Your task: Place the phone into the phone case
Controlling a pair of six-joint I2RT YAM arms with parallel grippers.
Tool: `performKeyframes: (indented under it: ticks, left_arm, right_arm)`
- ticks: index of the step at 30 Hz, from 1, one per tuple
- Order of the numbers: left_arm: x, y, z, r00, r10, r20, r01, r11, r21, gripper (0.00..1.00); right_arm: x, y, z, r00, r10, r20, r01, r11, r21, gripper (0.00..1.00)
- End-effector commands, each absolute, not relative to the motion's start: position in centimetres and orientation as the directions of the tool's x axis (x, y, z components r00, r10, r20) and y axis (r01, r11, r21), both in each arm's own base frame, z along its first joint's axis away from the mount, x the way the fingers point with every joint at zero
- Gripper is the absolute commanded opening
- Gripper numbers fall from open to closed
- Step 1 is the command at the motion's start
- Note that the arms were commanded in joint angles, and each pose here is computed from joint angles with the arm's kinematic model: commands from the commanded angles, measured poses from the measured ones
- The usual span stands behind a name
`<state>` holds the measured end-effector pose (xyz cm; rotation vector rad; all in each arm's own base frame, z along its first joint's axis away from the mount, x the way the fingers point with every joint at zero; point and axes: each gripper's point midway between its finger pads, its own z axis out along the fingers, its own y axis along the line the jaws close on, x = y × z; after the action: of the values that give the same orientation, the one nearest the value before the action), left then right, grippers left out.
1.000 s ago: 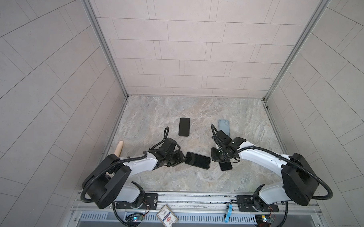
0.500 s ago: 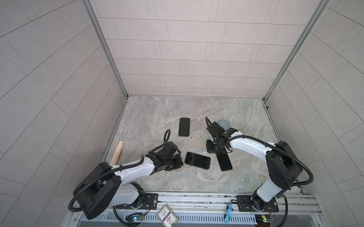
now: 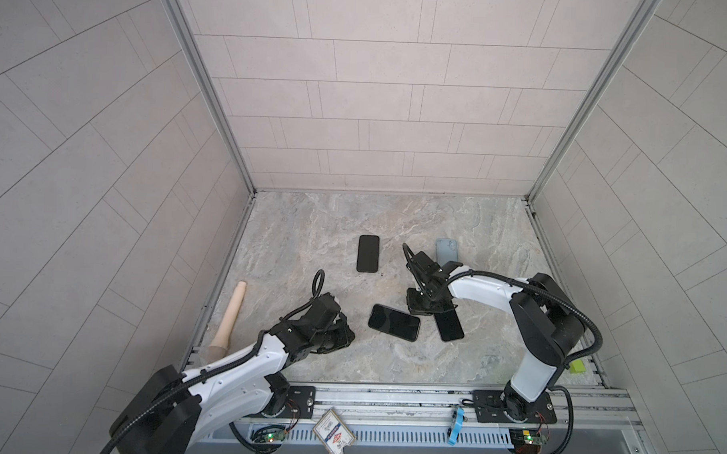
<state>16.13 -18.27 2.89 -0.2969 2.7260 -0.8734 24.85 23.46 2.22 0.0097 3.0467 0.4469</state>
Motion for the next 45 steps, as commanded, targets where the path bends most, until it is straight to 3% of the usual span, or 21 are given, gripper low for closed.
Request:
performKeyframes:
  ticks: [1,12,24,45]
  left_arm:
    - [15.8,-17.8,2.4,-0.944,-0.279,-0.177,-0.132,0.808,-0.574,0.21]
    - [18.5,-20.0,5.0,-0.94,-0.254,-0.229,-0.074,0.805,-0.588,0.31]
    - [22.7,-25.2,4.5,-0.965,-0.155,-0.214,-0.009,0.829,-0.56,0.26]
    - [20.5,-23.5,0.6,-0.982,-0.089,-0.165,-0.013,0.91,-0.415,0.2]
  right_arm:
    - [23.1,23.7,3.4,-0.997,0.031,-0.076,0.006,0.952,0.307,0.18]
    - [22.5,21.8,7.5,-0.983,0.006,-0.183,-0.045,0.961,0.273,0.19]
    - [21.6,19.6,9.2,-0.964,0.023,-0.265,-0.051,0.961,0.271,0.2]
    - [20.6,20.3,6.7,-0.976,0.039,-0.215,-0.031,0.95,0.311,0.2]
